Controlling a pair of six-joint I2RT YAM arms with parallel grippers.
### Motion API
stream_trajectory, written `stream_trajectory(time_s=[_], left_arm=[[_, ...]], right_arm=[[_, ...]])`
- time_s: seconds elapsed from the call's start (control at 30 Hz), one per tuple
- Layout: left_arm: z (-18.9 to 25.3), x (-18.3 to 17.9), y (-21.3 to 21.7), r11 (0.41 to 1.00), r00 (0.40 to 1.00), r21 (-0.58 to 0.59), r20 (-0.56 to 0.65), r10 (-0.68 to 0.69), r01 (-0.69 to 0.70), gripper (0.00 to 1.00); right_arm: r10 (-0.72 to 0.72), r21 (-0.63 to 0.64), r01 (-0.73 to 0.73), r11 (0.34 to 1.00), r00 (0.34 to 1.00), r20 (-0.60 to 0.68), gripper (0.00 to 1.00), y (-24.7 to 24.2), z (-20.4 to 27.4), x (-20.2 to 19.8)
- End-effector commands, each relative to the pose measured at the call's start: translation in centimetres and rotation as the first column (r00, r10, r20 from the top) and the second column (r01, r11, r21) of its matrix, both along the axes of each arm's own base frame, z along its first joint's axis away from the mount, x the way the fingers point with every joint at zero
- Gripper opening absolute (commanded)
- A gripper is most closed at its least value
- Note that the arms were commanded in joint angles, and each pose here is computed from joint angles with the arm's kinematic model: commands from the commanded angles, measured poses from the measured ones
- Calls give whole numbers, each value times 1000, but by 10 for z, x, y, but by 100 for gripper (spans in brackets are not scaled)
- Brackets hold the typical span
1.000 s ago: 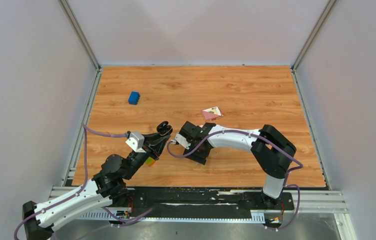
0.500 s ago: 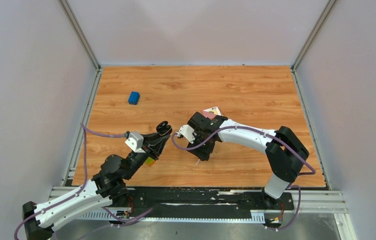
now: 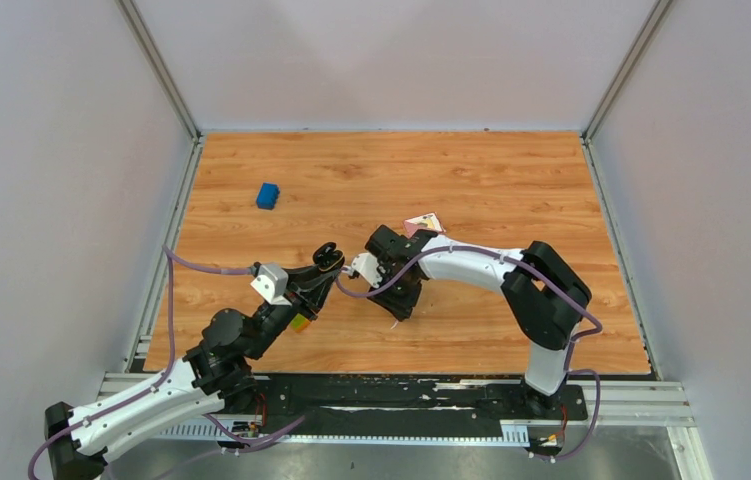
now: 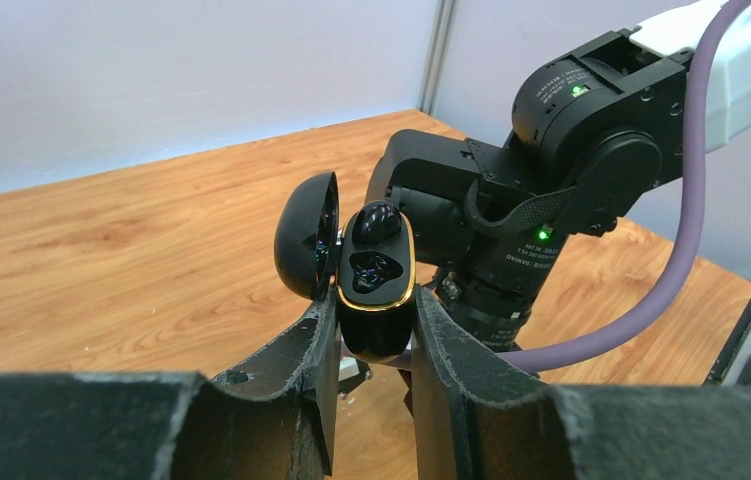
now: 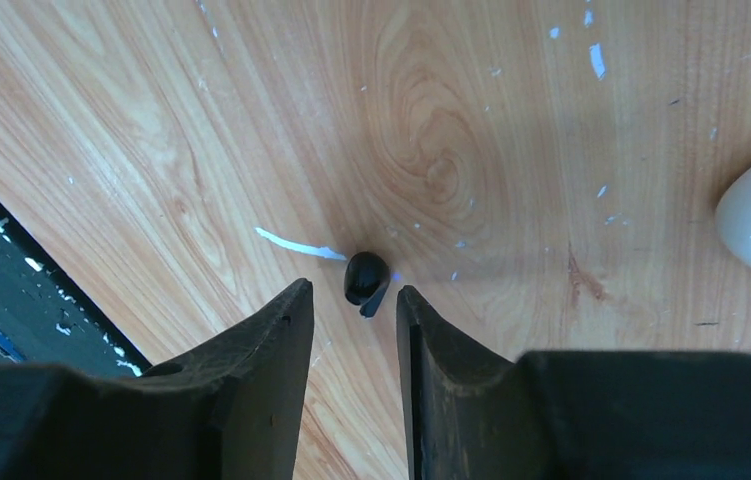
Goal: Insert the wireless bluetooth earbuds into the charging case
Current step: Pick up the earbud from the center of the board.
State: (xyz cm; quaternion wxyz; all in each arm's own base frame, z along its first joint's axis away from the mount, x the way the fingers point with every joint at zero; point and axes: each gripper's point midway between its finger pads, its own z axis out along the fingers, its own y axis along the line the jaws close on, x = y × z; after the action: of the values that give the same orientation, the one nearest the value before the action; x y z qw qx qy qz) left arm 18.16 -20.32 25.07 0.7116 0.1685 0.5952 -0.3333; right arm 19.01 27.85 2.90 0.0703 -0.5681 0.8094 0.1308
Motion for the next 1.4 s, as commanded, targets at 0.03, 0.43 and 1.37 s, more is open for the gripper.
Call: stream_trajectory(time_s=[0.03, 0.43, 1.37], left_arm=[[29, -4, 3, 998, 999, -69, 39, -8, 10, 0], [26, -4, 3, 998, 999, -65, 37, -7, 9, 0], [23, -2, 1, 998, 999, -61, 33, -5, 7, 0]], right_arm=[[-20, 38, 19, 999, 999, 35, 36, 17, 7, 13], [-32, -6, 32, 999, 999, 2, 28, 17, -8, 13], [2, -110, 6, 994, 997, 74, 30, -2, -11, 8]])
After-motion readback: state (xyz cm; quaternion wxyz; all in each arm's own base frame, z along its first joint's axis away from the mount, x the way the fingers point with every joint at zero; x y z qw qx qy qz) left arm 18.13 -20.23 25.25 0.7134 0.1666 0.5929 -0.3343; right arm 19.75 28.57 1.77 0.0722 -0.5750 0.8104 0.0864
